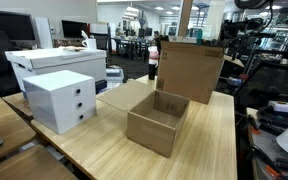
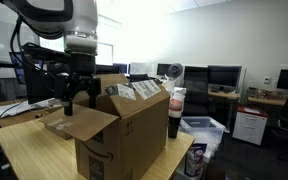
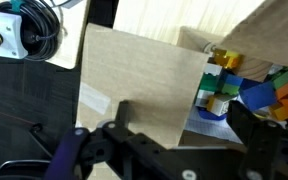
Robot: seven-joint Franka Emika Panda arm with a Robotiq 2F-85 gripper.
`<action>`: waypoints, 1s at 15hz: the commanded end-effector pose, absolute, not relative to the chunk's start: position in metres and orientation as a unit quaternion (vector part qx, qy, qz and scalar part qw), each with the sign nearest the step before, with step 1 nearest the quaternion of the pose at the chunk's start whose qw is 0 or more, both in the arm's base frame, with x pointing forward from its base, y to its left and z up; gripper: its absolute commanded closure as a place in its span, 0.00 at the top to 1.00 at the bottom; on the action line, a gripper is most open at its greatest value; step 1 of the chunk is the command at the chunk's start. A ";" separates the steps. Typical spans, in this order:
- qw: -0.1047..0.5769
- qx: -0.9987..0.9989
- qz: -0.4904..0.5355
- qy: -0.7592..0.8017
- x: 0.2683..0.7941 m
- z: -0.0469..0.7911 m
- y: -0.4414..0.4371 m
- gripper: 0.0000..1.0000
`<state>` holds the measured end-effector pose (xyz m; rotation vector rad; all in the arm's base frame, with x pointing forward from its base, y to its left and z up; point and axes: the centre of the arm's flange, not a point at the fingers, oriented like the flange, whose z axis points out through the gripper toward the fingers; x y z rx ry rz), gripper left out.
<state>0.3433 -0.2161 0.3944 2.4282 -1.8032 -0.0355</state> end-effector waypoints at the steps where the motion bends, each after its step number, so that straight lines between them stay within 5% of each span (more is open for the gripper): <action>1: 0.070 0.792 -0.012 -0.607 0.343 0.374 -0.214 1.00; 15: 0.081 0.766 -0.021 -0.638 0.347 0.352 -0.214 1.00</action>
